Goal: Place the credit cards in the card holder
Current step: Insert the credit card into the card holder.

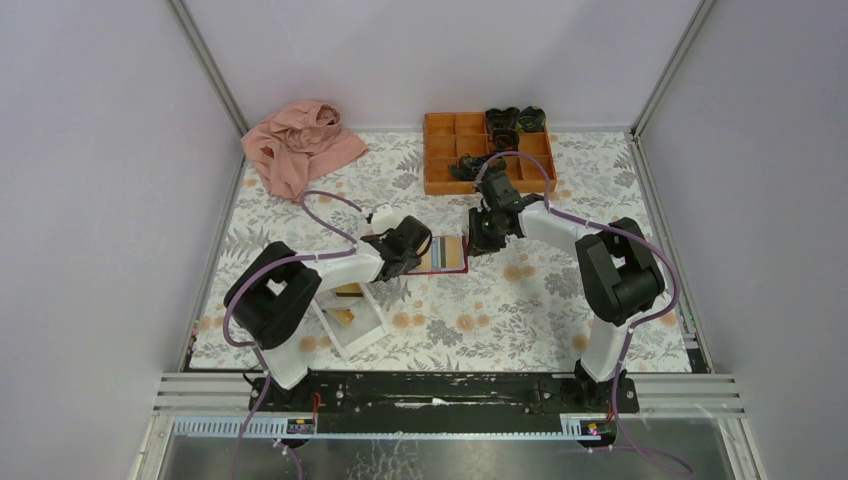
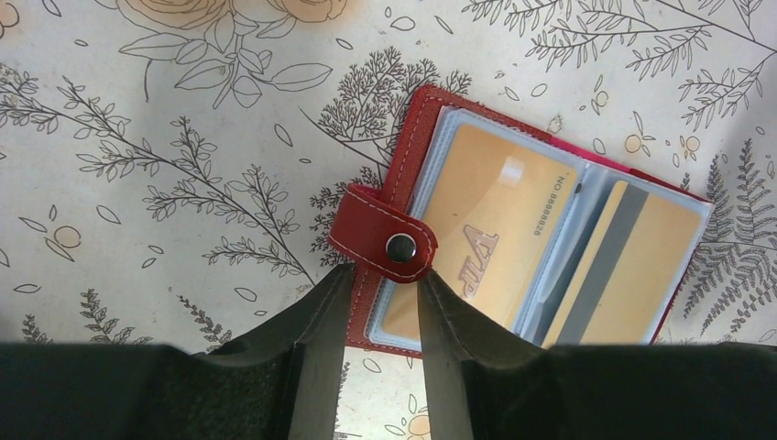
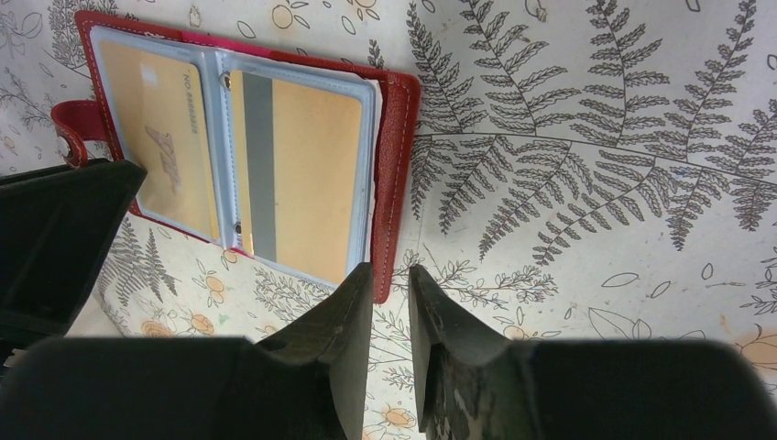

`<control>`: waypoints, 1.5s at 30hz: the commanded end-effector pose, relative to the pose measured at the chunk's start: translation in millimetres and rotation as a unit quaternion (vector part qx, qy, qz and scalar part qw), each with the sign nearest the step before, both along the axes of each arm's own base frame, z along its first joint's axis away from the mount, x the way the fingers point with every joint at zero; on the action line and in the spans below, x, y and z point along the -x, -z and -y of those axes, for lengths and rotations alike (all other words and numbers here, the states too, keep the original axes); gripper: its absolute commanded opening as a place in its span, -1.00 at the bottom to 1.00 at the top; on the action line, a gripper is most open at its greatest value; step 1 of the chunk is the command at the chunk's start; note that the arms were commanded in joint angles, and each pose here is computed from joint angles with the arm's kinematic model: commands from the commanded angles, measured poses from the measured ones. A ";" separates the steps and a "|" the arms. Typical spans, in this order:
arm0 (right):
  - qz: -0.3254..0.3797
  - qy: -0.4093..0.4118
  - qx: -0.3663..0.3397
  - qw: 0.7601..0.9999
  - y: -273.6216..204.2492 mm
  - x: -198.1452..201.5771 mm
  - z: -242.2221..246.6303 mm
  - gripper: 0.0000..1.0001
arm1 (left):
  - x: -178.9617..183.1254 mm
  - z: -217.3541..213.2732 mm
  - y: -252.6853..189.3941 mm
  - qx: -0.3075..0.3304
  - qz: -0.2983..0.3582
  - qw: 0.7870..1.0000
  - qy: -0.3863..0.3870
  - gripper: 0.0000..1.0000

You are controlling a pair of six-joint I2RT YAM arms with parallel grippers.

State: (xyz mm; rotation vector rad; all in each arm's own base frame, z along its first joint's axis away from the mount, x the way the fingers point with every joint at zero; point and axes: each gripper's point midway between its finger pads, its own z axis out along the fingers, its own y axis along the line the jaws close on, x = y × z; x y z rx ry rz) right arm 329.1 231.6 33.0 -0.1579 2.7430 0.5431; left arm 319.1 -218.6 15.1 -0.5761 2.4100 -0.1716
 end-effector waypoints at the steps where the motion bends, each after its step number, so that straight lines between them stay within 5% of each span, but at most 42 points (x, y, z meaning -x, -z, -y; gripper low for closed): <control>1: 0.025 -0.004 -0.010 1.000 -18.9 -6.9 -4.7 -0.44 | -0.8 -0.3 11.7 -0.012 -0.003 1.000 0.001 -0.23; 19: 0.047 0.006 0.000 0.999 -28.7 -10.9 1.2 -0.43 | -7.9 34.6 -2.5 0.019 0.019 0.999 0.043 -0.30; 34: 0.076 0.010 -0.011 0.997 -51.7 -18.2 0.0 -0.41 | -18.9 21.8 -98.1 0.026 0.099 0.995 0.014 0.21; 45: 0.108 0.007 -0.027 0.994 -80.8 -21.9 -2.8 -0.39 | 30.0 -33.7 -148.7 0.014 0.064 0.996 -0.060 0.31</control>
